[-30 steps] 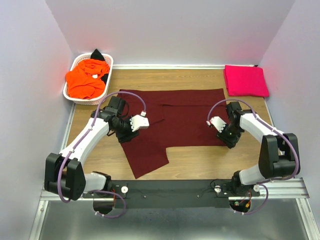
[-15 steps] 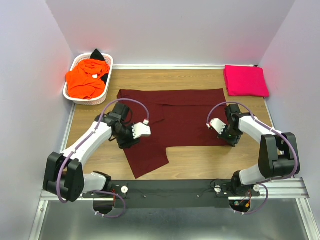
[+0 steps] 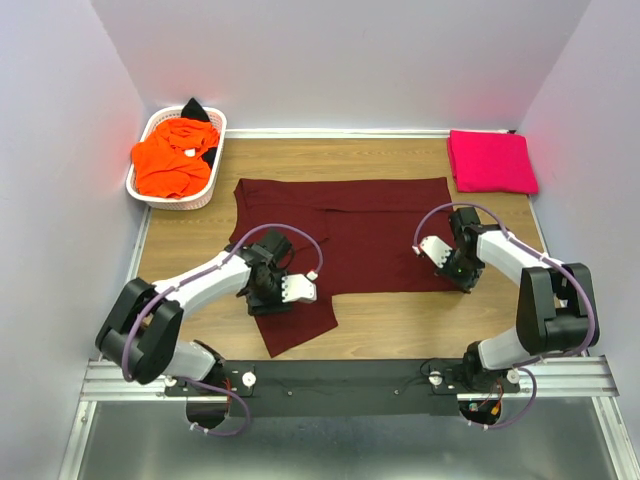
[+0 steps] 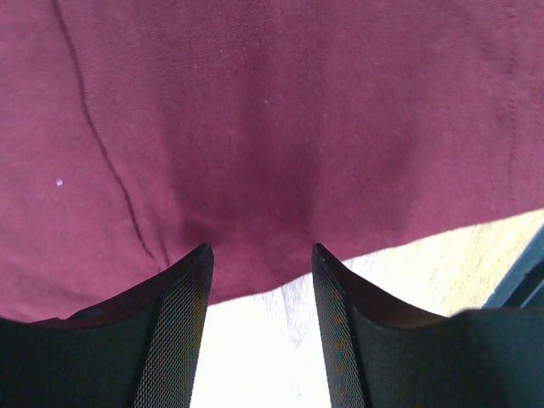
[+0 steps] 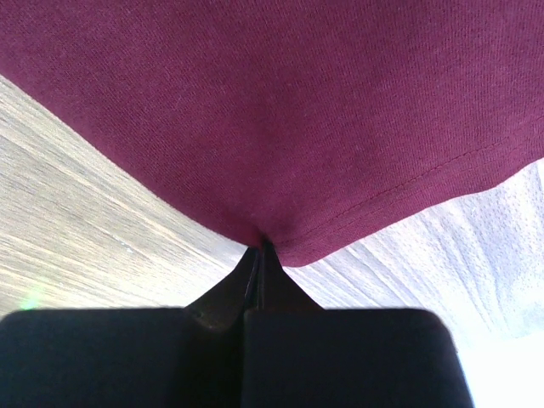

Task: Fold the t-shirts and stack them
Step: Fold the tshirt

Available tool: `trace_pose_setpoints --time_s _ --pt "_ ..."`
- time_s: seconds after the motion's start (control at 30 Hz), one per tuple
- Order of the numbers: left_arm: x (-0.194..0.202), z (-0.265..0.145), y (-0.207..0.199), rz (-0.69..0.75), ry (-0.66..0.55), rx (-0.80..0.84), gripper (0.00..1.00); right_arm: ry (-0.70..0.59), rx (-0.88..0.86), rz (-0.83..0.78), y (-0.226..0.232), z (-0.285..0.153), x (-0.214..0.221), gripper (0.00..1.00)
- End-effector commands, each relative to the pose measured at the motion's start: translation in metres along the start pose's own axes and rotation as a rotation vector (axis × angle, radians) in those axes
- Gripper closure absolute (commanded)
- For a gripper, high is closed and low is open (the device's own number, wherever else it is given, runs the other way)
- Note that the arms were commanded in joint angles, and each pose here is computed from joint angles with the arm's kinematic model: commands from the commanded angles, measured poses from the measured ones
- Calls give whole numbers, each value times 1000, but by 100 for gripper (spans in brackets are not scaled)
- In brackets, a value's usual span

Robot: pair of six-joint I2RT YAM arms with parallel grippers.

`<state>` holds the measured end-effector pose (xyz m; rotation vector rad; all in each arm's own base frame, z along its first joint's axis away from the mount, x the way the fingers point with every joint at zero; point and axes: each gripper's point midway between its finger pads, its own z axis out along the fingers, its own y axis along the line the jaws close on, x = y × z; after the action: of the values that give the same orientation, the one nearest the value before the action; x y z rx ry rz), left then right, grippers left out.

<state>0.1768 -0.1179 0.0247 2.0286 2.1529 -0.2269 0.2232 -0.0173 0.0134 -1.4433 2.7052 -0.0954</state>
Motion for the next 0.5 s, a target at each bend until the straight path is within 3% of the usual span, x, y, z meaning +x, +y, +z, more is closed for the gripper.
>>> trace_pose_setpoints --time_s 0.0,0.23,0.3,0.33,0.47 --pt "2 5 10 -31 53 -34 42 -6 -9 4 -2 2 -5 99" --pt "12 18 11 -30 165 -31 44 -15 -5 6 -6 -2 -9 99" --pt "17 24 10 -28 188 -48 56 -17 -5 8 -6 -3 -10 100" --pt "23 26 12 -30 216 -66 70 -18 -1 6 -7 -4 -9 99" --pt "22 16 11 -12 212 -72 86 -31 4 8 -7 -9 -11 99"
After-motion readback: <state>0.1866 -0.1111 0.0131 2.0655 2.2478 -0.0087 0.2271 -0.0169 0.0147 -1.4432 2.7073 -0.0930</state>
